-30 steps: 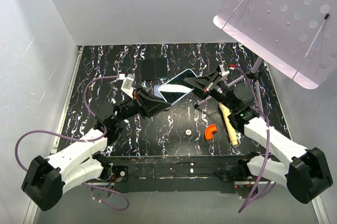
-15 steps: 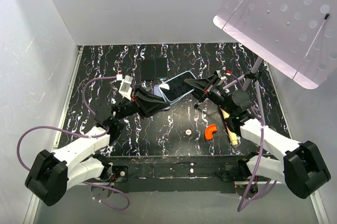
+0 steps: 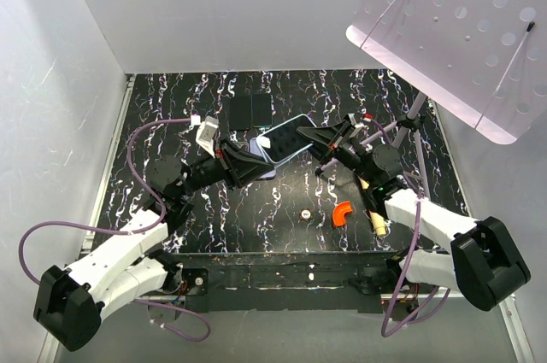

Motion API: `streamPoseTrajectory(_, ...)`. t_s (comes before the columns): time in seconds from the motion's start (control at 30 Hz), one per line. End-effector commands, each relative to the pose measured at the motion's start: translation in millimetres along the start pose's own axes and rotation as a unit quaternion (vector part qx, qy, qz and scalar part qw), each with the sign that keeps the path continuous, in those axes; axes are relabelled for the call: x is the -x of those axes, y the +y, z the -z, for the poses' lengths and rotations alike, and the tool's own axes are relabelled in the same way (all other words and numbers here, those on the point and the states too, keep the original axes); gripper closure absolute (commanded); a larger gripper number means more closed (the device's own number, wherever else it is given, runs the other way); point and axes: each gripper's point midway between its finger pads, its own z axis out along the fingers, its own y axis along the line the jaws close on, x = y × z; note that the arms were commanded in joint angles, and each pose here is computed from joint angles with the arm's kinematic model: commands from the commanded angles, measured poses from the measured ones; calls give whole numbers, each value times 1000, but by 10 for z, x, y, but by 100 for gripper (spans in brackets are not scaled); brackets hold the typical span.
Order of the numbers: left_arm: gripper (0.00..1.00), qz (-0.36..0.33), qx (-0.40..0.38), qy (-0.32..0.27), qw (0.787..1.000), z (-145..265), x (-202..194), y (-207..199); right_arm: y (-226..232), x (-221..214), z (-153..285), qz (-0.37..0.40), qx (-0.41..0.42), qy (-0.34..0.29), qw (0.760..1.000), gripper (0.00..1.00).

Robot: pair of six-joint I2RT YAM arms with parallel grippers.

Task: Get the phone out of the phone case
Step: Remove the phone case from the phone.

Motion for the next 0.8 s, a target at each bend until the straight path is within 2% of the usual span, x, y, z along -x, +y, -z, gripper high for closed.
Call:
streamPoseTrajectory(0.0,99,90,90,3,992,112,-204,403,749,-749,173,59,117,165,978,99)
streamPoseTrajectory(0.07,80,93,28,-5,995,125,-128,118,659,-734,143,99,105,171,975,99)
streamPoseTrajectory(0.13,54,83,-17,4,996,164,-94,-115,480,-692,103,133,64,169,975,99)
streamPoseTrajectory(0.3,27,46,-26,49,997,339,-148,-358,324,-620,95,203,14,165,965,99)
streamPoseTrajectory(0.4,26,40,15,66,997,414,-146,-331,329,-599,116,225,3,170,959,99)
streamPoseTrajectory(0.57,34,59,56,45,996,443,-11,-313,344,-548,178,245,-10,169,955,99)
streamPoseTrajectory(0.67,27,77,39,36,996,387,53,-366,366,-543,208,250,-11,168,953,99)
streamPoseTrajectory(0.77,27,99,25,54,993,310,21,-360,392,-555,234,254,-10,169,952,99)
